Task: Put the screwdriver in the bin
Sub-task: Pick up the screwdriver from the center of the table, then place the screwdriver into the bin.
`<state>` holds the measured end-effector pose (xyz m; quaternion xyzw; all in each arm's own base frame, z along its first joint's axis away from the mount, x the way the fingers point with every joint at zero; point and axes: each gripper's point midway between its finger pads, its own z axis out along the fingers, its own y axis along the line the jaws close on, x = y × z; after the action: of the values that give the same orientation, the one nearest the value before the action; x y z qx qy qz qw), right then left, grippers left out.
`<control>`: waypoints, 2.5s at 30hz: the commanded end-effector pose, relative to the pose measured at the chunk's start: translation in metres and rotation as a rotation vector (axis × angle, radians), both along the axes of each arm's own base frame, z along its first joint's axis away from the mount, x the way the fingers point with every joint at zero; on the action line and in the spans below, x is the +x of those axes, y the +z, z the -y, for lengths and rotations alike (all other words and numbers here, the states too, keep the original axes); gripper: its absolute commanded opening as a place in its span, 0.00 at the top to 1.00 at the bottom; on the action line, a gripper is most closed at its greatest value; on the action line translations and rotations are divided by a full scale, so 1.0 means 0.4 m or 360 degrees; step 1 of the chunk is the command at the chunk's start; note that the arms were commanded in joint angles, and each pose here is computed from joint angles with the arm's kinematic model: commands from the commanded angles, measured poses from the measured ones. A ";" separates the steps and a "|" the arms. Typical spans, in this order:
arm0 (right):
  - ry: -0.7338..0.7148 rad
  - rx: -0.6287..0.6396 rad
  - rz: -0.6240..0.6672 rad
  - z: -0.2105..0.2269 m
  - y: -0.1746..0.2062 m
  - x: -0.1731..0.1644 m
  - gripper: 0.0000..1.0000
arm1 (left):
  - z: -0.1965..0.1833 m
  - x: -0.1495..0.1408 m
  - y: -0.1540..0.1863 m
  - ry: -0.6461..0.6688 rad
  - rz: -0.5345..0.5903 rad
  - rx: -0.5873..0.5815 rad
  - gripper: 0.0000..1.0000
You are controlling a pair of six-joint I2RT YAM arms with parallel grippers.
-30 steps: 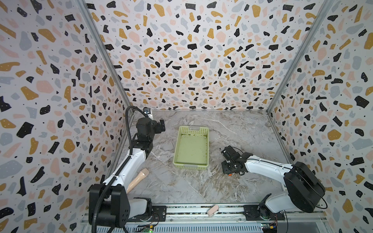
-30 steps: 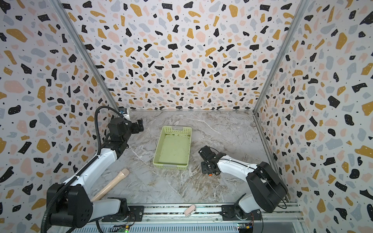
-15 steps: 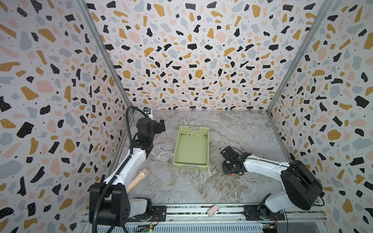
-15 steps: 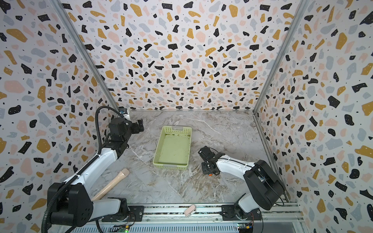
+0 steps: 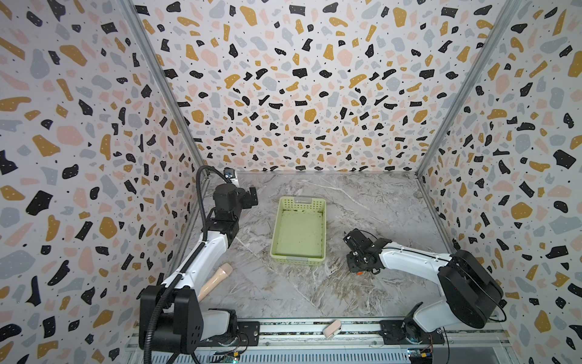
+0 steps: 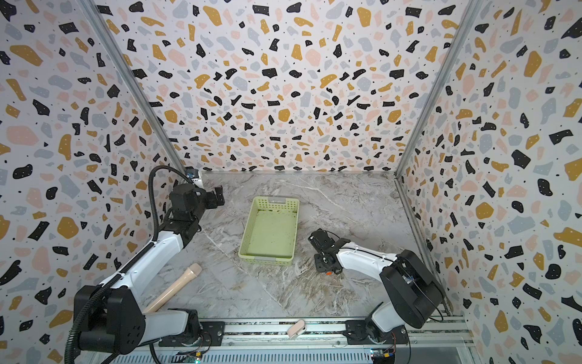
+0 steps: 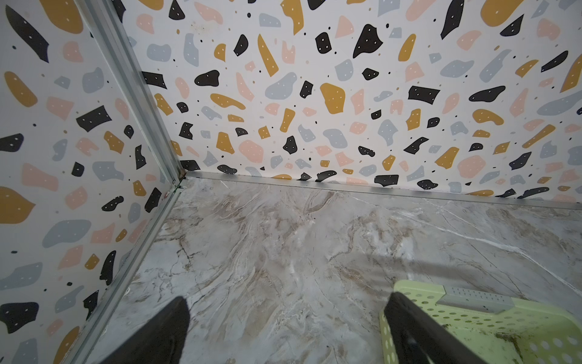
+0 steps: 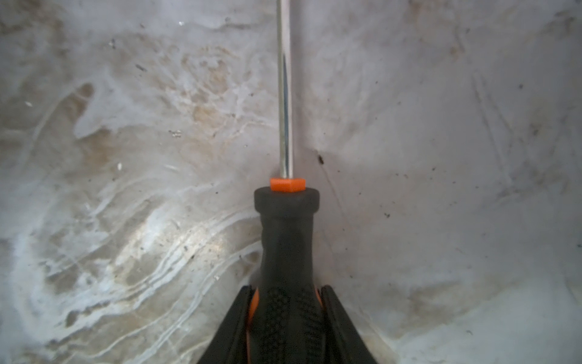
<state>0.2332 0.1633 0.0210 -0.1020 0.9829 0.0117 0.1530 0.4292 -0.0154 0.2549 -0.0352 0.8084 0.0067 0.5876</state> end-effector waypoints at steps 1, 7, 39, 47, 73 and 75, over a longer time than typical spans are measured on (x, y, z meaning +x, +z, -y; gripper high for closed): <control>-0.0007 0.0002 0.0080 -0.004 0.057 0.021 0.72 | -0.003 0.007 0.047 0.0012 0.0081 -0.0012 0.00; -0.0008 0.0002 0.0138 -0.006 0.104 0.038 0.72 | -0.004 0.007 0.048 0.0015 0.0081 -0.0015 0.00; 0.0367 0.0320 0.0512 -0.419 0.410 0.271 0.72 | -0.008 0.012 0.039 0.0027 0.0056 0.0006 0.00; 0.0466 0.0401 0.0397 -0.544 0.311 0.292 0.72 | -0.009 0.014 0.034 0.0027 0.0040 0.0021 0.00; 0.0498 0.0314 0.0215 -0.563 0.141 0.277 0.70 | -0.013 0.019 0.025 0.0037 0.0020 0.0043 0.01; 0.0495 0.0311 0.0209 -0.560 0.137 0.275 0.71 | -0.014 0.019 0.025 0.0038 0.0020 0.0041 0.01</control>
<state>0.3448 0.3851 0.0684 -0.2361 0.9401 0.1185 0.2153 0.4312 -0.0121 0.2442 -0.0349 0.8194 0.0205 0.5719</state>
